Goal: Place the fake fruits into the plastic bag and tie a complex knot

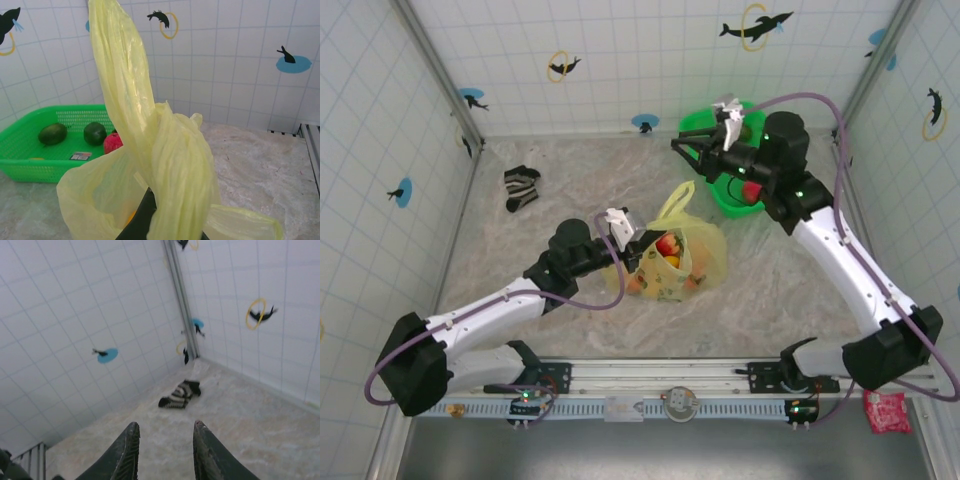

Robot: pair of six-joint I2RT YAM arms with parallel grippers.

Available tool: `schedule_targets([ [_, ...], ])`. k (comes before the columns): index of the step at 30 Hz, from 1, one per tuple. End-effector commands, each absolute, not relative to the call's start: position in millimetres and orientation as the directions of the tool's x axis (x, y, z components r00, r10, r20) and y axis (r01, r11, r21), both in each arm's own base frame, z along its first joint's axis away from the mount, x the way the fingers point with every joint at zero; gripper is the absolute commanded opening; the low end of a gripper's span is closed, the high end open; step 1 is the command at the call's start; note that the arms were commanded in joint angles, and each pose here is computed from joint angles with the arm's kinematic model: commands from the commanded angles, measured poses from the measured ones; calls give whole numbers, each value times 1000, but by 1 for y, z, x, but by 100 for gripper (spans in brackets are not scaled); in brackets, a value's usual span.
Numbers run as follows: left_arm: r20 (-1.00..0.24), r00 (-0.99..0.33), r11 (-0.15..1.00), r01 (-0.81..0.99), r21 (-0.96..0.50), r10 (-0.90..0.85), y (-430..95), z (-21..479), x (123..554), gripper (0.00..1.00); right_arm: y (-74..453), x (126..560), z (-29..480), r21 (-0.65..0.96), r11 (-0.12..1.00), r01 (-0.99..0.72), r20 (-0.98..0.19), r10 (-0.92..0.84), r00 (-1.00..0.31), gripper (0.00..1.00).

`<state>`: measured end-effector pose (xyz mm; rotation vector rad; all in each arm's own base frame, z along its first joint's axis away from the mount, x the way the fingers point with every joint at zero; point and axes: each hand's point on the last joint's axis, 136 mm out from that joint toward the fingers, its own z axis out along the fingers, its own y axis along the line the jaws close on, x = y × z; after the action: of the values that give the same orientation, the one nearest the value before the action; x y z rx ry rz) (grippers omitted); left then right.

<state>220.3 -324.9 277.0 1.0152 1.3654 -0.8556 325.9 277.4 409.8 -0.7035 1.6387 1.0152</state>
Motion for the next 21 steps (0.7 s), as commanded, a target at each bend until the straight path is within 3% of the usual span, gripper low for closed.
schedule_targets([
  [1,-993,90,340,934,110,73,-327,291,219,0,289,306,365,381,443,-812,-883,-87,-462,33],
  [14,-993,77,350,931,102,86,-325,287,220,0,283,252,332,423,333,-843,-852,-168,-495,28],
  [21,-993,76,359,927,104,93,-324,286,221,0,271,240,327,409,370,-834,-852,-173,-494,30],
])
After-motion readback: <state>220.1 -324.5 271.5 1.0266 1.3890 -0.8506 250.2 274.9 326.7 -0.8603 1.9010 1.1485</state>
